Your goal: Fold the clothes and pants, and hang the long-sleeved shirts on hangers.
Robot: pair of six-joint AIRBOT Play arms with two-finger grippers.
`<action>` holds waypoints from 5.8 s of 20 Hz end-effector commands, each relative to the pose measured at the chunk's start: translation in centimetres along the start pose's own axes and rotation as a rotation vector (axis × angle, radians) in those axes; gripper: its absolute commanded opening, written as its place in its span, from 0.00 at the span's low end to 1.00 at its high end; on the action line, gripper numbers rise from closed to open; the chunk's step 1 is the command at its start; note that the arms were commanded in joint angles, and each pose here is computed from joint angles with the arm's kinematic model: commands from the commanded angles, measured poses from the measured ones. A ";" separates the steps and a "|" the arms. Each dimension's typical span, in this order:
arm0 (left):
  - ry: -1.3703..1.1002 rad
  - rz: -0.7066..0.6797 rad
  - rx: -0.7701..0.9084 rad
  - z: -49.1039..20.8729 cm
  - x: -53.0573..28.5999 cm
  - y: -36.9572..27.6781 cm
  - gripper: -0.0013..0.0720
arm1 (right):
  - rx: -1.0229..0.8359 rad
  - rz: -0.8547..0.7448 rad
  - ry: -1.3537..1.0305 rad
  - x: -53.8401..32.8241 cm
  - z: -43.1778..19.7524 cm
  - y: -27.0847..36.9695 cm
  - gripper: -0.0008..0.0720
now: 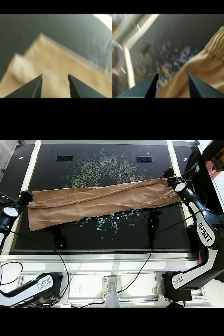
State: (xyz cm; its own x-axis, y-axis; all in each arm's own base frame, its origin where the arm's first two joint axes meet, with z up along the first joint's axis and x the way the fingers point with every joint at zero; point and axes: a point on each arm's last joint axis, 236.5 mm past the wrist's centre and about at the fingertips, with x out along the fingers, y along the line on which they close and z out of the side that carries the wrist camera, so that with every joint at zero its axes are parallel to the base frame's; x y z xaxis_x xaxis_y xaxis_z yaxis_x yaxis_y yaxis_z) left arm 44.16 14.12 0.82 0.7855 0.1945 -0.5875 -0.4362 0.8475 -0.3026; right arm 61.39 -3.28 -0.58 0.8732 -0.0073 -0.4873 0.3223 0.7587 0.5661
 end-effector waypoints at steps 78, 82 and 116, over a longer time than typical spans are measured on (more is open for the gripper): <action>0.485 -0.697 0.213 10.7 -10.9 -21.4 0.03 | -0.253 0.131 0.415 -10.2 -3.0 3.3 0.37; 0.396 -0.759 0.145 13.0 -12.3 -23.8 0.03 | -0.324 0.235 0.320 -9.4 -5.3 10.7 0.34; 0.514 -0.941 0.223 4.3 -10.8 -34.2 0.03 | -0.493 0.346 0.830 -6.3 -31.9 24.6 0.07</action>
State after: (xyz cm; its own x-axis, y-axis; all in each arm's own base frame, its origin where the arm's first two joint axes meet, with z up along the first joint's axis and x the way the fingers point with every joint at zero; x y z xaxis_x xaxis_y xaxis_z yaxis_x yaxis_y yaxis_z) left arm 51.29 -12.17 23.13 0.4827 -0.7646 -0.4271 0.3634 0.6186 -0.6966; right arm 51.47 42.41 -3.92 0.3608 0.6546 -0.6643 -0.2888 0.7557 0.5878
